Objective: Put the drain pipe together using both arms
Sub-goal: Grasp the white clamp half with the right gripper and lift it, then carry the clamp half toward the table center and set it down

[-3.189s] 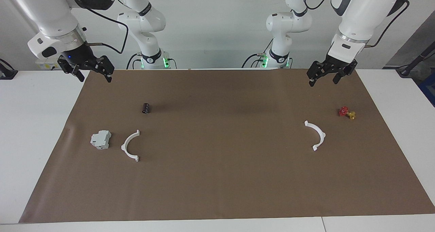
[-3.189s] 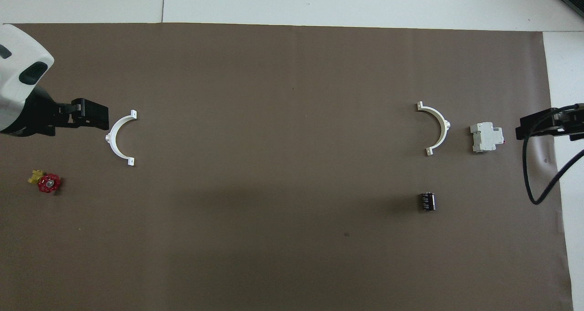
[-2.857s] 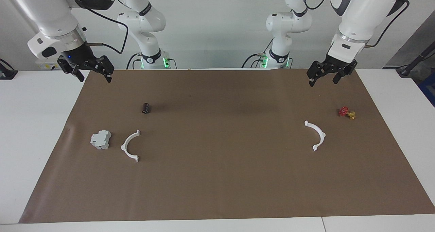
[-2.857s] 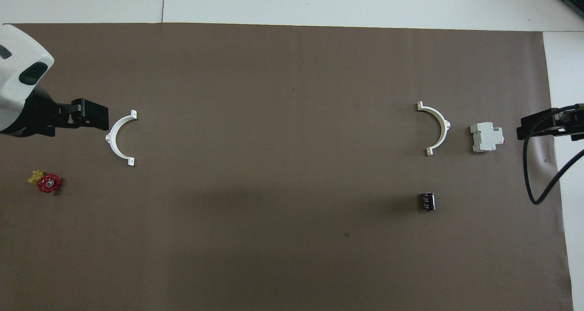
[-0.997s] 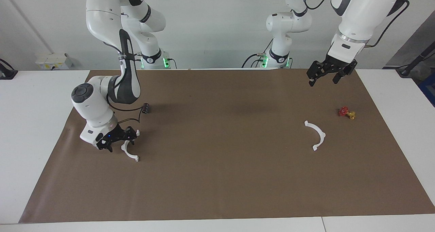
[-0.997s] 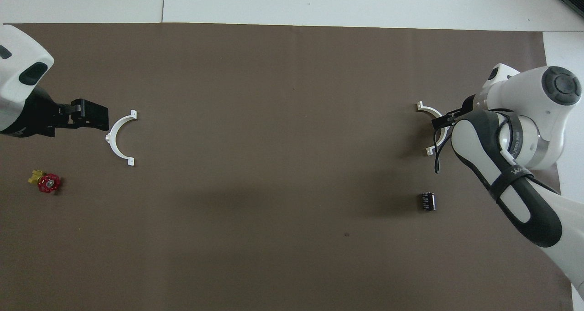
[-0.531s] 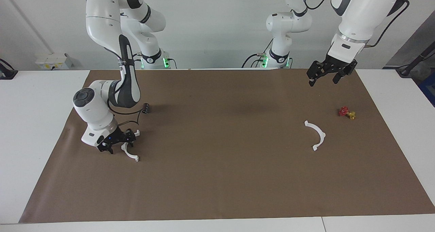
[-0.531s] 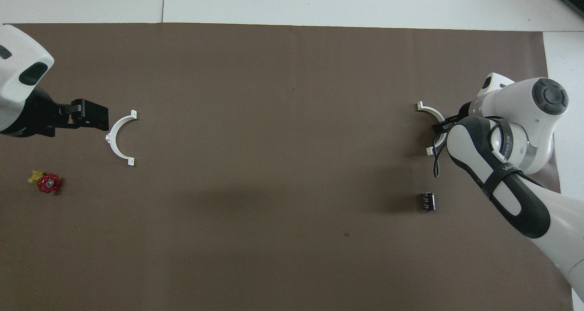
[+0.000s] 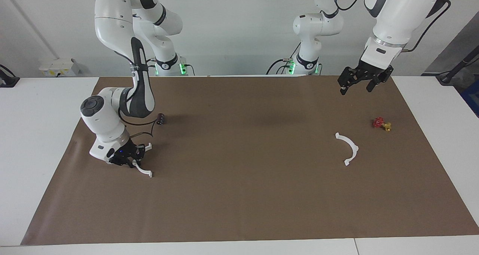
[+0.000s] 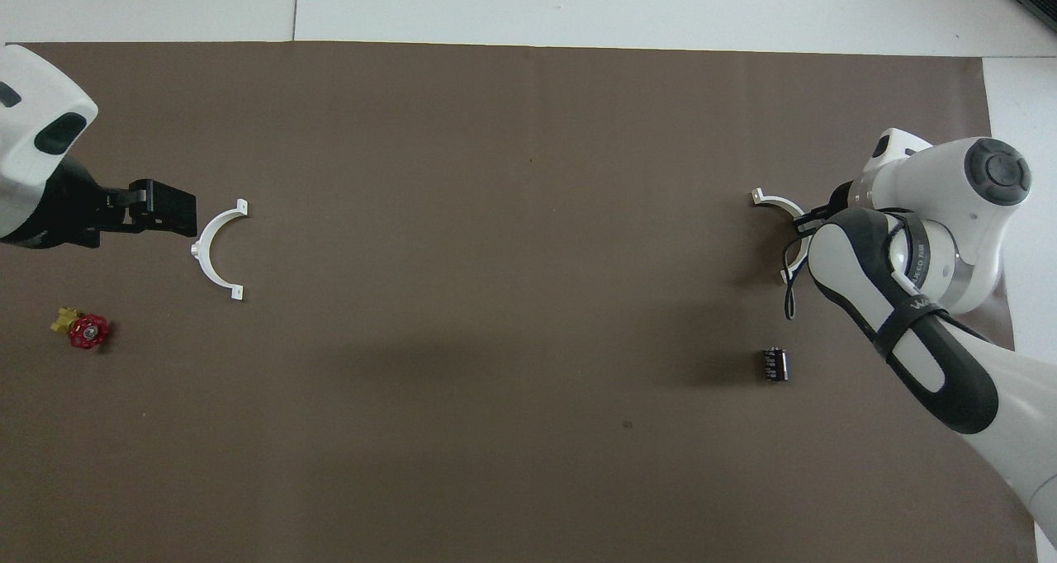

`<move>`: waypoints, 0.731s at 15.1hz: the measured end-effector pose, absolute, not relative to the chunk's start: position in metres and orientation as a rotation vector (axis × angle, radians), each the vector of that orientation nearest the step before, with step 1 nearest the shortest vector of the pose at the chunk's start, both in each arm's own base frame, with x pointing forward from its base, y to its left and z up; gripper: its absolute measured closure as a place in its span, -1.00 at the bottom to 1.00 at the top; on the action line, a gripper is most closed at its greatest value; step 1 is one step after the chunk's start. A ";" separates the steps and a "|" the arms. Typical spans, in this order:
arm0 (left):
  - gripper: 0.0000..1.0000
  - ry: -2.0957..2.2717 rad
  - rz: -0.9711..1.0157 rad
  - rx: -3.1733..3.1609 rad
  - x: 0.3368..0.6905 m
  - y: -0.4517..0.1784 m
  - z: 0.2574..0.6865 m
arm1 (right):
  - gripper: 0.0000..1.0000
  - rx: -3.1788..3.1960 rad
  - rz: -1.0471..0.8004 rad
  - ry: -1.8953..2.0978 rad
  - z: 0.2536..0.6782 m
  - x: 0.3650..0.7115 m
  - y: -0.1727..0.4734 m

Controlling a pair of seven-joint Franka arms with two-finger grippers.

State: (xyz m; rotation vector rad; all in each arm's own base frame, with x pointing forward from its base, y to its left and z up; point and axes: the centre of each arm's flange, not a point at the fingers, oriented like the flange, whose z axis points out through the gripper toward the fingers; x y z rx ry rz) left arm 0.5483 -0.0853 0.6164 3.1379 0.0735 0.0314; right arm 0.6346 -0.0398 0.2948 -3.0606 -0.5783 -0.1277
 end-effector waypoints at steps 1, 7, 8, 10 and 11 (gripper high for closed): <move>-1.00 0.074 0.031 3.138 0.548 -0.085 0.616 | 0.59 -3.055 -0.114 -0.576 0.303 0.639 -0.036; -1.00 0.074 0.031 3.138 0.548 -0.085 0.616 | 0.59 -3.063 -0.067 -0.358 0.351 0.656 0.047; -1.00 0.074 0.031 3.138 0.548 -0.085 0.616 | 0.59 -3.064 -0.061 -0.323 0.351 0.654 0.069; -1.00 0.074 0.031 3.138 0.548 -0.085 0.616 | 0.59 -3.067 -0.052 -0.266 0.351 0.649 0.111; -1.00 0.074 0.031 3.138 0.548 -0.085 0.616 | 0.59 -3.068 -0.048 -0.237 0.351 0.645 0.130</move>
